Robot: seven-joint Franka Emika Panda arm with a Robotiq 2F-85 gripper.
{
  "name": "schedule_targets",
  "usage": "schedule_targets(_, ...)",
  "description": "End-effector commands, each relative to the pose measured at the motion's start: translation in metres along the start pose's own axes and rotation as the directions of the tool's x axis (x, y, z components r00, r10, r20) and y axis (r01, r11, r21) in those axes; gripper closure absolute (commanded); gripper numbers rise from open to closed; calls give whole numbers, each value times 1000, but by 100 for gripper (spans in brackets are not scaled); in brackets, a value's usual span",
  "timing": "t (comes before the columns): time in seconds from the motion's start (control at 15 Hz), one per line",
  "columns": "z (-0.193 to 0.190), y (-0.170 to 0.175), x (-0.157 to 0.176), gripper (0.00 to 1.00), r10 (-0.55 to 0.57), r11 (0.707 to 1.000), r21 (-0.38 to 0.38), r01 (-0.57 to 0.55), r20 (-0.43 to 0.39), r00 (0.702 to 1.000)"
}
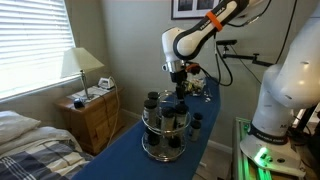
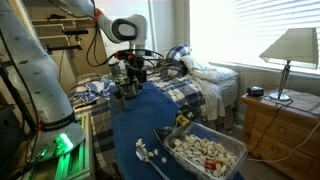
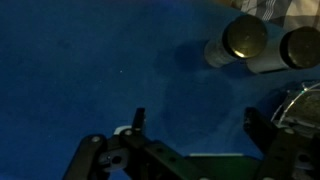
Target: Pick up one container on the ironing board and put it on the top part of the seasoning rack
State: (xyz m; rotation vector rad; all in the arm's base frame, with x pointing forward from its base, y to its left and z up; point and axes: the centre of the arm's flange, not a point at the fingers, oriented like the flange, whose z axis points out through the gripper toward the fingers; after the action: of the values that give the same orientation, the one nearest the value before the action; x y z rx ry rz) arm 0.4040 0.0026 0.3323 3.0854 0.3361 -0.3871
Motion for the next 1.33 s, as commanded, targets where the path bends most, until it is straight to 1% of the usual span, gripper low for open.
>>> schedule_targets(0.0,3,-10,-14,0,55,998,30,-57,72,996)
schedule_targets(0.2,15,-16,-19,0,60,995,71,-68,111,992)
schedule_targets(0.47,25,-23,-21,0,48,993,106,-60,110,993)
schedule_targets(0.67,32,-26,-22,0,54,988,135,-71,127,990)
schedule_targets(0.87,38,-27,-23,0,67,986,144,-89,150,986)
schedule_targets(1.07,45,-27,-25,0,71,986,137,-97,178,981)
schedule_targets(1.27,50,-26,-24,0,69,985,141,-96,186,980)
